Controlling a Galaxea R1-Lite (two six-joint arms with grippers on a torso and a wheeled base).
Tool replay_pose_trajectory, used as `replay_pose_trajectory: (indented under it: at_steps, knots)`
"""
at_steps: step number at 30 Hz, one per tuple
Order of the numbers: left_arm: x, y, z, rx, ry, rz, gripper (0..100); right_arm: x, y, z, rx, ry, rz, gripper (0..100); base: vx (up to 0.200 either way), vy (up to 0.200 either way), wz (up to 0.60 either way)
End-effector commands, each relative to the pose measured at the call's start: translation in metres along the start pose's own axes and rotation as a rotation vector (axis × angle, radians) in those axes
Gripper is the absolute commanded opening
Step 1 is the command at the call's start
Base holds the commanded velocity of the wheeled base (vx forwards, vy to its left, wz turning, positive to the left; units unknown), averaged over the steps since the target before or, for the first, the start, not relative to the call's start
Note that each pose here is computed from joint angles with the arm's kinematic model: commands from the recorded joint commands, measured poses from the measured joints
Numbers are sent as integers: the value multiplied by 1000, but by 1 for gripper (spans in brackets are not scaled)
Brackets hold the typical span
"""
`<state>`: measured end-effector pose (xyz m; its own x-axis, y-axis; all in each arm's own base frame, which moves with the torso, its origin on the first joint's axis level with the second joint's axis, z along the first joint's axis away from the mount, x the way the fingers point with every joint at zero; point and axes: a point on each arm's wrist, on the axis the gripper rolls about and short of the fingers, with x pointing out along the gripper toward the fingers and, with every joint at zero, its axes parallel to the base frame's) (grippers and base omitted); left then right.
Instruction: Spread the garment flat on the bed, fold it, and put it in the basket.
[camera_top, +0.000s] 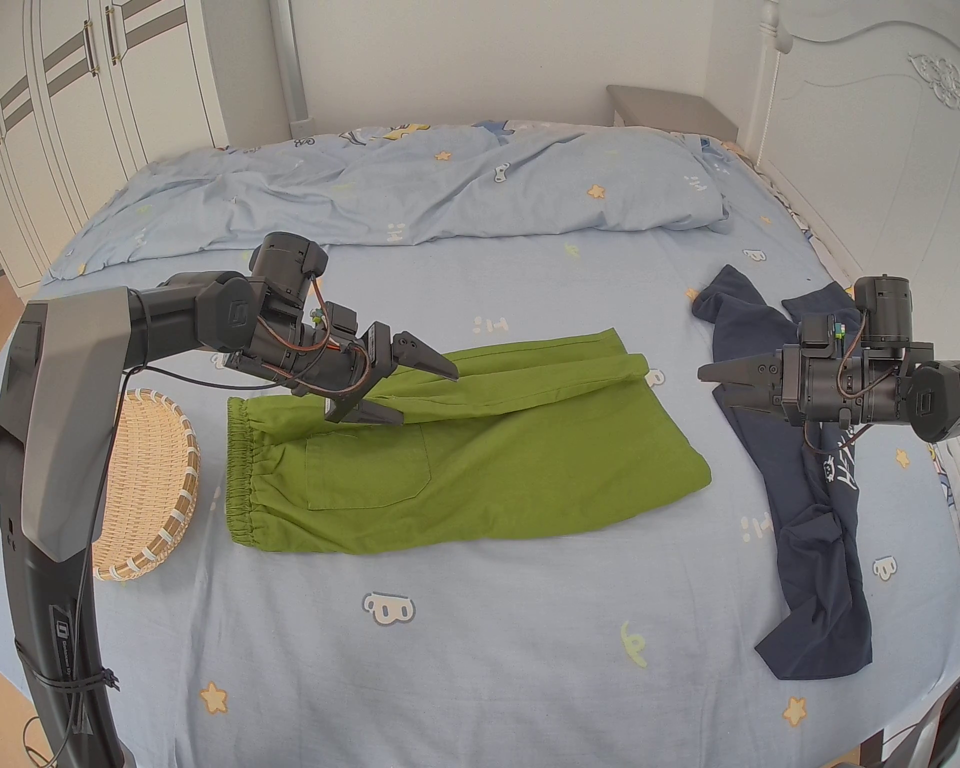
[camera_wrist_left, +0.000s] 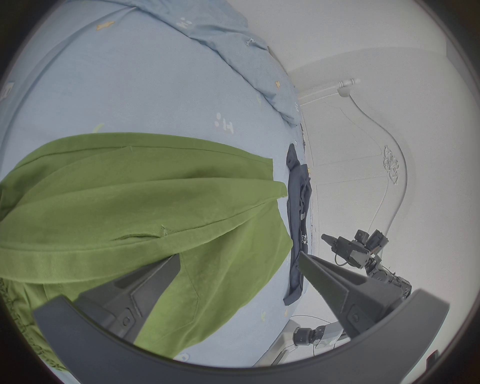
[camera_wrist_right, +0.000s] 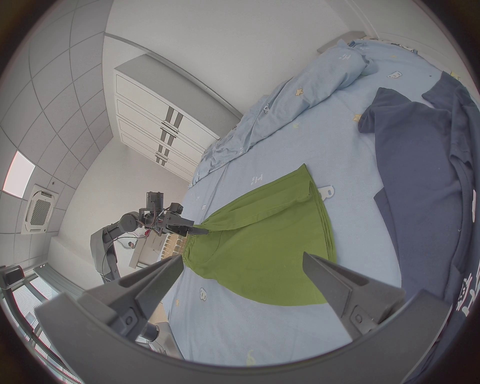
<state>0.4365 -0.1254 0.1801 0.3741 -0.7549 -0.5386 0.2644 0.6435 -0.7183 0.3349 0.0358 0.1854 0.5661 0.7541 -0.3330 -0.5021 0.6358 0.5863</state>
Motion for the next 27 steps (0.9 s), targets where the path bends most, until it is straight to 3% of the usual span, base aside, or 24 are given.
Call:
replay_pose_trajectory:
  at_steps: [1,7,13,16,18,20,21,27]
  knots:
    - [9,18,3,-51,4,16,100,0,1,0,-1,1,1,100,0,0,0]
    - [25,51,2,-159,32,52,100,-1,0,0,-11,-14,1,100,0,0,0]
    - [20,59,9,-211,-14,43,100,0,0,-2,-23,-29,8,100,0,0,0]
    - [18,55,12,-183,-38,33,100,0,-1,-3,-27,-28,9,100,0,0,0]
    - [2,38,17,-124,-75,10,100,0,-1,-4,-30,-28,10,100,0,0,0]
    - [-21,8,25,23,-157,-35,100,0,-1,-5,-37,-35,14,100,0,0,0]
    - [-23,3,24,68,-183,-46,100,0,-2,-6,-38,-37,15,100,0,0,0]
    - [-13,16,22,159,-282,-88,100,0,-2,-5,-45,-51,16,100,0,0,0]
